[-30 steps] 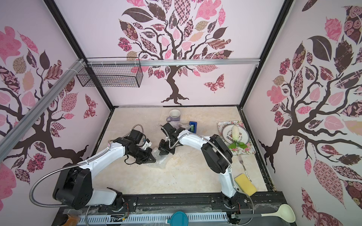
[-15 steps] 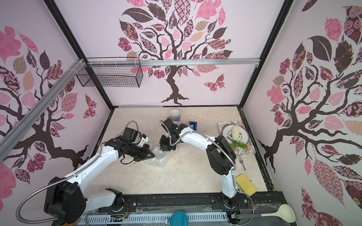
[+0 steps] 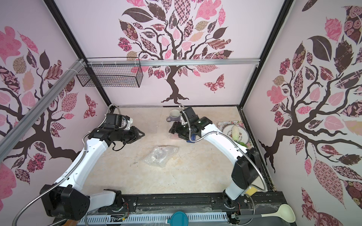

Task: Wrap mugs in bubble wrap
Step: Stick the tape on the bubble wrap, then move the bubble wrap to the center of the board.

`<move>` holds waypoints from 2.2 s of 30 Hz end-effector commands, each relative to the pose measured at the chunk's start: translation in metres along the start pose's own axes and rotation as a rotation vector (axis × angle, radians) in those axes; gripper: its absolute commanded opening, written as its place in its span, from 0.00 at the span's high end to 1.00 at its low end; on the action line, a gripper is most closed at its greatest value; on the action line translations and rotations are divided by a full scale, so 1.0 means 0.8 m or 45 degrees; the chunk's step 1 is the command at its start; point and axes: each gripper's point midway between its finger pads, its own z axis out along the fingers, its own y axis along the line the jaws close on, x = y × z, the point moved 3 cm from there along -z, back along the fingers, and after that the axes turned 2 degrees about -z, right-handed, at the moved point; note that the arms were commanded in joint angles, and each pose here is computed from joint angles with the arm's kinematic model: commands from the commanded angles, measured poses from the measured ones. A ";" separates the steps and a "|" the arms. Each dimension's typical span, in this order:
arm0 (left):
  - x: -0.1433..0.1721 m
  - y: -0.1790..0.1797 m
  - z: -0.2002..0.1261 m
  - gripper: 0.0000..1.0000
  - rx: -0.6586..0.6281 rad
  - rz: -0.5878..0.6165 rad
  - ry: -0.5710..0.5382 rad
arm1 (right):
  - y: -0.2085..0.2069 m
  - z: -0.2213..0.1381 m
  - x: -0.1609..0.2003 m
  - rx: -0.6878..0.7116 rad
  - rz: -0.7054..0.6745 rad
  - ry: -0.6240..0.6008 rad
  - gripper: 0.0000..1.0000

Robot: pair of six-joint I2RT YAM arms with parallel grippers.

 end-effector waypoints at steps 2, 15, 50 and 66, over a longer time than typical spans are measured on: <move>-0.020 0.059 -0.002 0.66 -0.213 -0.143 -0.091 | -0.048 0.006 0.049 0.030 -0.039 0.061 0.14; 0.149 0.119 0.066 0.78 -0.298 -0.288 0.410 | -0.100 0.072 0.158 -0.078 -0.357 0.391 0.36; 0.006 0.061 0.252 0.93 0.110 -0.401 0.359 | -0.053 0.254 0.031 -0.091 -0.242 0.056 0.52; -0.092 0.151 0.110 0.63 -0.311 -0.360 -0.056 | -0.049 0.160 0.043 -0.143 -0.134 0.033 0.21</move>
